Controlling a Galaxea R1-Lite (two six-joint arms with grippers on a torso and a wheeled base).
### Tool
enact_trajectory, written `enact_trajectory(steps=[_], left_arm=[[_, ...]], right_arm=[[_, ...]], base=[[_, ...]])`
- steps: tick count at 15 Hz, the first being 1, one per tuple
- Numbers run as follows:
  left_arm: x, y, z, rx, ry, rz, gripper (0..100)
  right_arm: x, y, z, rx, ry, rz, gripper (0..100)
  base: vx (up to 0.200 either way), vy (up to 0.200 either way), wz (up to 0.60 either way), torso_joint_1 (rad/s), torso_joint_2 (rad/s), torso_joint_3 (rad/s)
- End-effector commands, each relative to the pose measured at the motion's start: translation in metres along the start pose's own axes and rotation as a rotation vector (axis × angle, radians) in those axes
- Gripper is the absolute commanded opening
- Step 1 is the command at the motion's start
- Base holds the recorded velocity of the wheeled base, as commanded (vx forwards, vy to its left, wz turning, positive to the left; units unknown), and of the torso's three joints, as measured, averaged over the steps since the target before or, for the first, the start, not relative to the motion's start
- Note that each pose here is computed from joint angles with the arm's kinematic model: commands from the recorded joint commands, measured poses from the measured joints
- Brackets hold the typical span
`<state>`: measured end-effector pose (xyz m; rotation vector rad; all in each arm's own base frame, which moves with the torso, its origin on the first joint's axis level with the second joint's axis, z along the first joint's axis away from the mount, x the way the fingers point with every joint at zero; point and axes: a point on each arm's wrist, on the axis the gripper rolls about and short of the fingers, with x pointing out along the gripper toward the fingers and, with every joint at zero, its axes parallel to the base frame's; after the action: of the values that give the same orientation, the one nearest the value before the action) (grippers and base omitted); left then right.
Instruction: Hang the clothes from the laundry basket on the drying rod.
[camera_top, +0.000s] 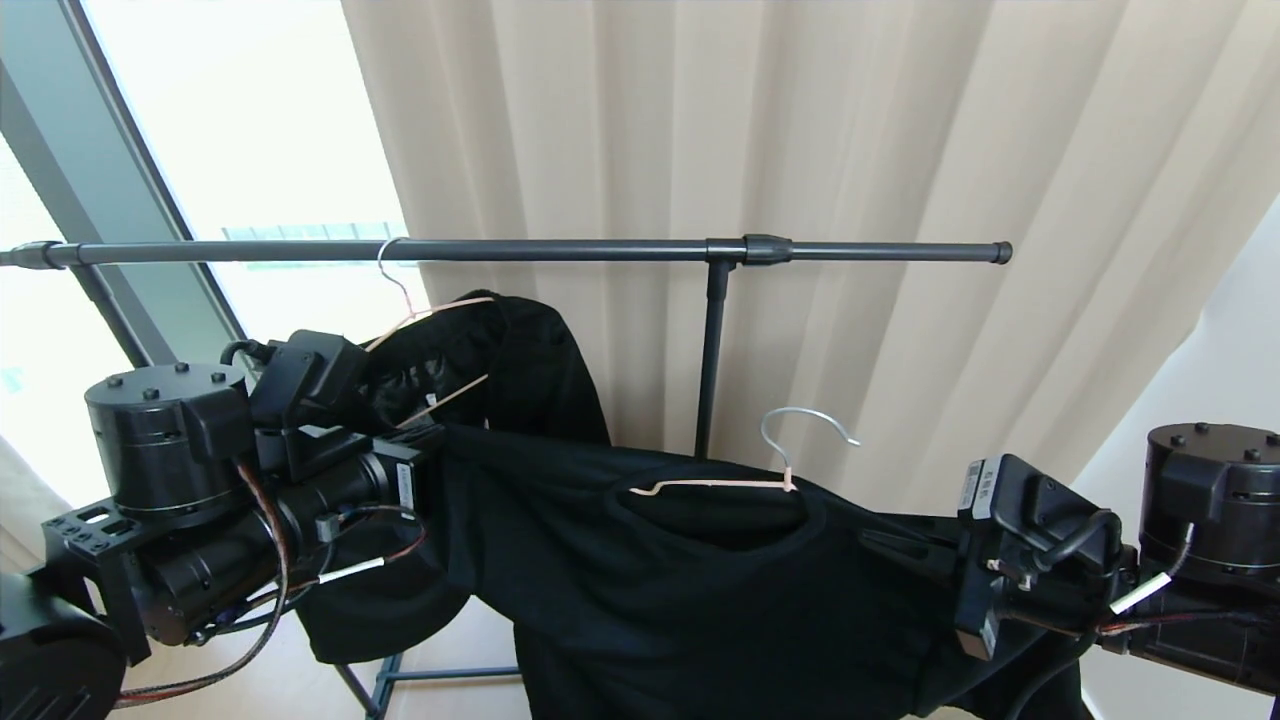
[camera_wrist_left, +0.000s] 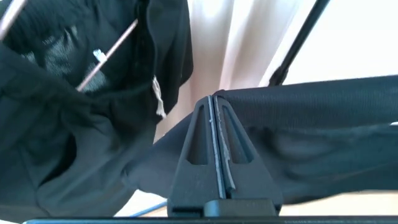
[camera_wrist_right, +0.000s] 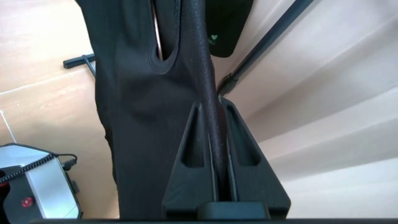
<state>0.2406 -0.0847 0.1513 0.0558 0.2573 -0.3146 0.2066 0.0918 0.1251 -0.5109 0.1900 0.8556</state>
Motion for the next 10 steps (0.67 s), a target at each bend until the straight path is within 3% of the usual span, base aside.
enact_trajectory(steps=[1,6,10], left_arm=[[0.0,-0.002,0.0,0.024,0.025,-0.007,0],[-0.002,-0.017,0.002,0.059,0.026,-0.065,0],[0.0,-0.012,0.028,0.052,-0.004,-0.036,0]], right_arm=[[-0.001,0.0,0.002,0.001,-0.026,0.028,0],[-0.001,0.0,0.006,0.058,-0.062,0.061,0],[-0.002,0.003,0.004,0.05,-0.059,0.082,0]], base=[[0.0,0.0,0.0,0.0,0.0,0.0],[0.0,0.0,0.0,0.0,0.0,0.0],[0.0,0.0,0.0,0.0,0.0,0.0]])
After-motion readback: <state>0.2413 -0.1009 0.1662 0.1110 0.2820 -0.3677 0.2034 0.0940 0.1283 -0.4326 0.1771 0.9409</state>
